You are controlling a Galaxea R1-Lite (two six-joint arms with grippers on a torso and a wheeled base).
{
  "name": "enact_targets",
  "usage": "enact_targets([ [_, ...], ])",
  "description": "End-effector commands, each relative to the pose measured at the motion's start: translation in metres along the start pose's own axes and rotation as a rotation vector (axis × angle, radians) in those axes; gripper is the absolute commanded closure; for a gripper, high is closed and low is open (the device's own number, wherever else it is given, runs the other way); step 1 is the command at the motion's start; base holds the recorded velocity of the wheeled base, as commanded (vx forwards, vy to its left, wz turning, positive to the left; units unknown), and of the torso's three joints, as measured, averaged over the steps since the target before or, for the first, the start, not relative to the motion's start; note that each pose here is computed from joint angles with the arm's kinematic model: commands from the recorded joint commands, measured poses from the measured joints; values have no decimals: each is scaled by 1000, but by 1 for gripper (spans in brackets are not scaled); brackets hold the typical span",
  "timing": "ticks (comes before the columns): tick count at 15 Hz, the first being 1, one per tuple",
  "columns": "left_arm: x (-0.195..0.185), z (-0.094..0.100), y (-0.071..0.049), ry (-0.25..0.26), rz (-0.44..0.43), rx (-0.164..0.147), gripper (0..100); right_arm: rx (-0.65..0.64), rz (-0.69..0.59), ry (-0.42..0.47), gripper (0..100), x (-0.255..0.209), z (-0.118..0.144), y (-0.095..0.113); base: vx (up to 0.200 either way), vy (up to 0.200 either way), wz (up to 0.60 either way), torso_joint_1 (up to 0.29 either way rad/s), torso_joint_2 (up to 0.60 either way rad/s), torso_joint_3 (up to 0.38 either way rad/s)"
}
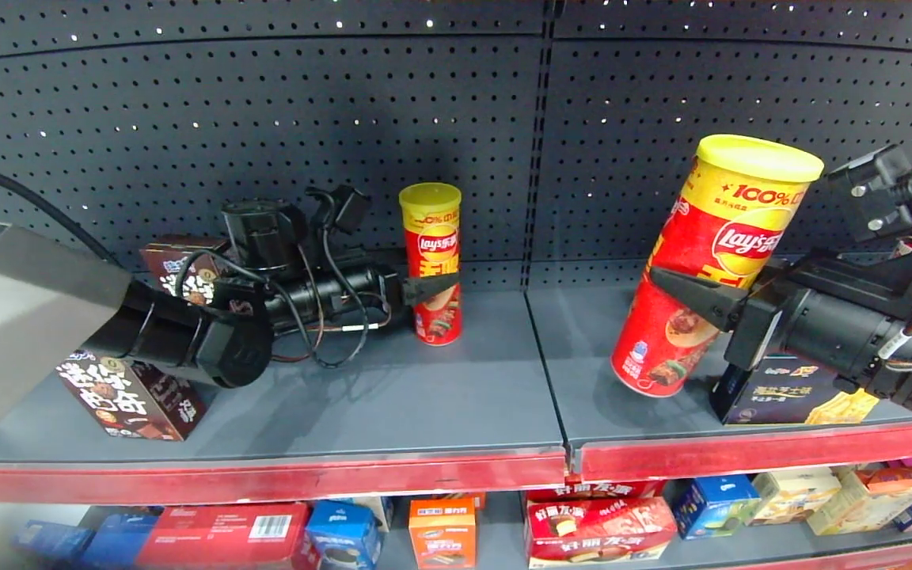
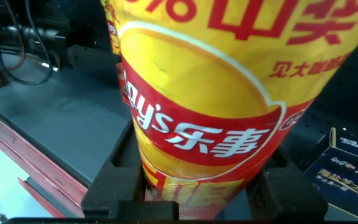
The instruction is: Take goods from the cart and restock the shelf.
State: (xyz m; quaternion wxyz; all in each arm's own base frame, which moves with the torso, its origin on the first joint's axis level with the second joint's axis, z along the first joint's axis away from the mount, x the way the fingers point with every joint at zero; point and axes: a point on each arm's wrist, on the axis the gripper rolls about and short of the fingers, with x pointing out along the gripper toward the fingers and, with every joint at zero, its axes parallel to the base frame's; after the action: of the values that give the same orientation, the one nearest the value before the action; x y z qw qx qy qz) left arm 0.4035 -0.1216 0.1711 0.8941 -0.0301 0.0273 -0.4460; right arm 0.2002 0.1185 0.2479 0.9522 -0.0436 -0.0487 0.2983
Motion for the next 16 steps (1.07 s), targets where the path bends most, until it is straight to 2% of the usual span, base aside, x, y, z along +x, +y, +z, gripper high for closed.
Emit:
enact_targets([
  [1,4,0,4,-4,-28,5,0,-1,3,-1,100,0,0,0,0,0,0,0,0,0],
  [4,13,3,10,-24,-39,20,0,-1,3,-1,100,0,0,0,0,0,0,0,0,0],
  [7,17,1,12,-25,-74,17,0,1,3,1,100,0,0,0,0,0,0,0,0,0],
  [8,19,0,11,-21,-79,1,0,1,3,2,100,1,-1,0,0,0,0,0,0,0],
  [10,21,-3,12,-19,-82,-7,0,12,3,4,100,1,-1,0,0,0,0,0,0,0],
  [13,24,-5,12,-22,-88,-2,0,14,5,7,100,0,-2,1,0,0,0,0,0,0],
  [14,25,-6,13,-22,-88,-2,100,14,4,5,100,-1,-2,0,0,0,0,0,0,0],
  [16,27,-5,10,-19,-89,-6,100,15,3,5,100,-2,-2,0,0,0,0,0,0,0],
])
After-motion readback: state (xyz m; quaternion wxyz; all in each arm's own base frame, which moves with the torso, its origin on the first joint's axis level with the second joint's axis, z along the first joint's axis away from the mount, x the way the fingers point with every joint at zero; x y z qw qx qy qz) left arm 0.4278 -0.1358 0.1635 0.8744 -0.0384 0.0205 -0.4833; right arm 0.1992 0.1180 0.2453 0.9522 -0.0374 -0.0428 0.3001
